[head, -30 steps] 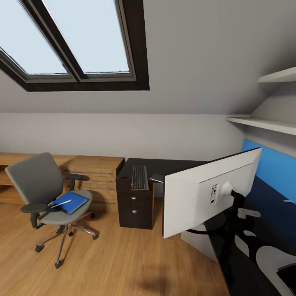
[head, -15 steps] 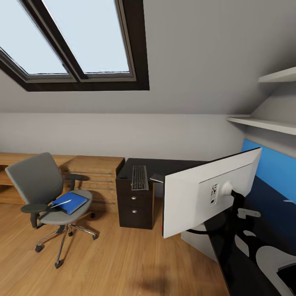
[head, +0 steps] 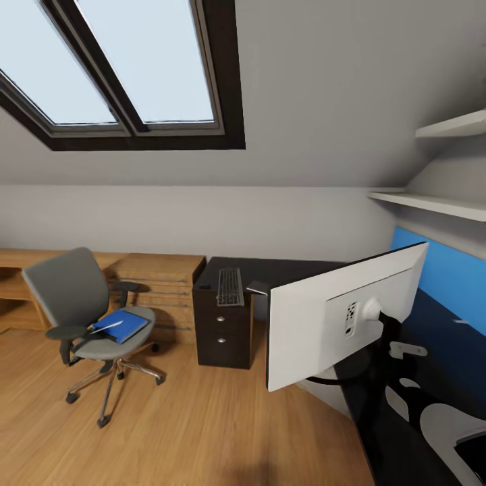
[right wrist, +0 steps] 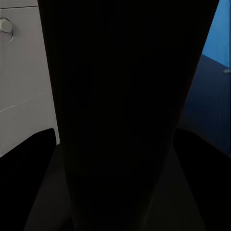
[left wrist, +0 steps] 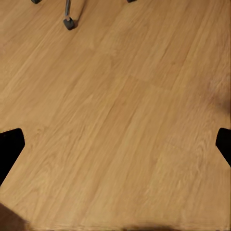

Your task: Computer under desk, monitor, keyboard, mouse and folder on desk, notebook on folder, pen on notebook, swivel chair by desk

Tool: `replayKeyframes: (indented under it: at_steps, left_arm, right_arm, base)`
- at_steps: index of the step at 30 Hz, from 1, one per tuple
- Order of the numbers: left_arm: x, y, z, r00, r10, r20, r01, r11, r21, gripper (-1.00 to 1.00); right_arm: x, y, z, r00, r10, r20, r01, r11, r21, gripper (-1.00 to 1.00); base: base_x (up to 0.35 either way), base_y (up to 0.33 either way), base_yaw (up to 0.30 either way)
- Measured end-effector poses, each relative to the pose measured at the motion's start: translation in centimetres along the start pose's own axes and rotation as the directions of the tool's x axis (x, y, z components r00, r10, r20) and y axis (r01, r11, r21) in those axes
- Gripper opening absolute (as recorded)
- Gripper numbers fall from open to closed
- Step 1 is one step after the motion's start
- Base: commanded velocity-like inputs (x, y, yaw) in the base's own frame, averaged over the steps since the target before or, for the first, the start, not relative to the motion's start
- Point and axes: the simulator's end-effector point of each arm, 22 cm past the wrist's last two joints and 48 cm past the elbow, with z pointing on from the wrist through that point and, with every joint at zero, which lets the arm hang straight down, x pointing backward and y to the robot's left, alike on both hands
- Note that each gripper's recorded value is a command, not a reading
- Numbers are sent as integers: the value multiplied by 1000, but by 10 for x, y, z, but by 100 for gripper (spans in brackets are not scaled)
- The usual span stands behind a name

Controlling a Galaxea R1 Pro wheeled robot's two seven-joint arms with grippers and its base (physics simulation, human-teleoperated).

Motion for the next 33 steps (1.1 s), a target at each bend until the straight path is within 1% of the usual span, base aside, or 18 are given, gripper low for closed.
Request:
replayKeyframes:
  at_steps: [7,13,18,33]
  left_arm:
    - [0,1,0,1000,0,-1,0,1000,-1,100]
    - [0,2,0,1000,1,-1,-1,1000,-3,100]
    - [0,2,0,1000,1,-1,-1,1000,-4,100]
    - [0,2,0,1000,0,-1,0,1000,-4,100]
  right_arm:
    - [0,0,0,1000,0,0,0,1000,0,-100]
    - [0,0,0,1000,3,0,-3,1000,1,-100]
    - [0,-1,0,1000,5,1,-5,1000,4,-100]
    - [-1,0,0,1000,11,1,-11,1000,4,-100]
  base:
    - [-336,-18,0]
    - [-308,-157,0]
    - [-166,-289,0]
    - [-81,-329,0]
